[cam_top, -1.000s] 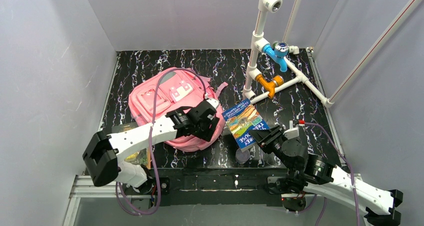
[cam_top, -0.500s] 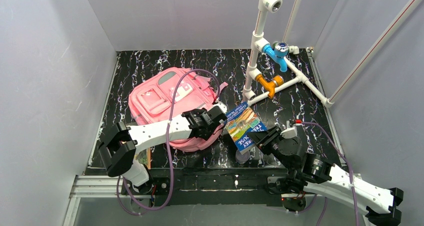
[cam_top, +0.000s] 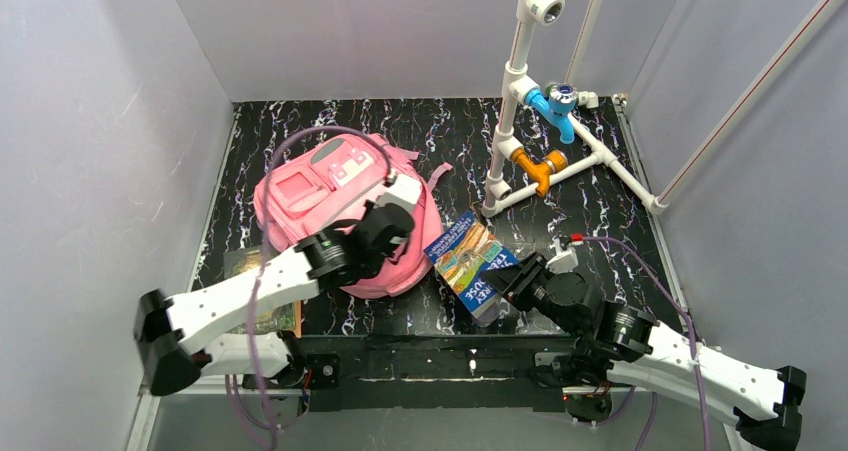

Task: Pack the student bag
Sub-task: Place the book in the student bag.

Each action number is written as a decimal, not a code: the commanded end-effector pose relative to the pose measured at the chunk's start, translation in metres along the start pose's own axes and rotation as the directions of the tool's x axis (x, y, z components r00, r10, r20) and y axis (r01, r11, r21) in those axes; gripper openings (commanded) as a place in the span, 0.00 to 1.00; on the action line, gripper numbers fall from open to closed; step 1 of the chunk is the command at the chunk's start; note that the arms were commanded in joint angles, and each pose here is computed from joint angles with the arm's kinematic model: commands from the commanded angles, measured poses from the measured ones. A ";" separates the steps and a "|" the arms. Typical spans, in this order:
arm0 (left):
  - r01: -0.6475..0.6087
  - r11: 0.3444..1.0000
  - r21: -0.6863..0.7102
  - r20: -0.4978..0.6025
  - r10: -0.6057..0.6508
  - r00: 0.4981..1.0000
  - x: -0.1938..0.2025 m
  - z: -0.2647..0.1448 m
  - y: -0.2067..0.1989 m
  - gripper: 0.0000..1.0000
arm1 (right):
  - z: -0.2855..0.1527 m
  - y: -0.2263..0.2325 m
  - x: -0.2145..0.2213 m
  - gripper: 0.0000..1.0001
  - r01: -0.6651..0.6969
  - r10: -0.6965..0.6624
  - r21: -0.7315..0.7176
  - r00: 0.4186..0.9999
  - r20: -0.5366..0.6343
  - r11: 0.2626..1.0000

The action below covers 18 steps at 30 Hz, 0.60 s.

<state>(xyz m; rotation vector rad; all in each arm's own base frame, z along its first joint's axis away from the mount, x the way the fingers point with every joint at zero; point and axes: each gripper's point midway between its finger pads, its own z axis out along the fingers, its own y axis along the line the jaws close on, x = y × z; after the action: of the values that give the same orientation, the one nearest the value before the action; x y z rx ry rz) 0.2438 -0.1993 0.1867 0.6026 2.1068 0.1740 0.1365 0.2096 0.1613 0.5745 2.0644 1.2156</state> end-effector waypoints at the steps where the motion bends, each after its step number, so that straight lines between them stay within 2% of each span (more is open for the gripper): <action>1: 0.223 0.975 0.000 0.248 -0.216 0.944 -0.042 -0.032 0.035 0.00 | -0.008 0.077 0.014 0.01 -0.123 0.093 -0.274 0.988 -0.122 0.954; 4: 0.291 0.952 0.096 0.318 -0.306 0.897 -0.057 -0.046 0.035 0.00 | -0.008 0.104 0.037 0.01 -0.210 0.114 -0.391 0.960 -0.254 0.896; 6: 0.298 0.947 0.123 0.334 -0.322 0.886 -0.062 -0.053 0.036 0.00 | -0.008 0.121 0.048 0.01 -0.227 0.089 -0.443 0.946 -0.312 0.867; 9: 0.292 0.950 0.115 0.318 -0.313 0.895 -0.061 -0.056 0.039 0.00 | 0.001 0.133 0.052 0.01 -0.199 0.061 -0.434 0.948 -0.312 0.879; 18: 0.303 0.943 0.139 0.331 -0.332 0.883 -0.060 -0.065 0.044 0.00 | 0.031 0.146 0.041 0.01 -0.249 0.161 -0.420 0.959 -0.234 0.873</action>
<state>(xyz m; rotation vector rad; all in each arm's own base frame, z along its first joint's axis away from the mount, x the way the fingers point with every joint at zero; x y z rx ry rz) 0.2345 -0.1831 0.2469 0.4003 1.9242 -0.0919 0.1195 0.3098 0.1652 0.4251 2.1616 1.5915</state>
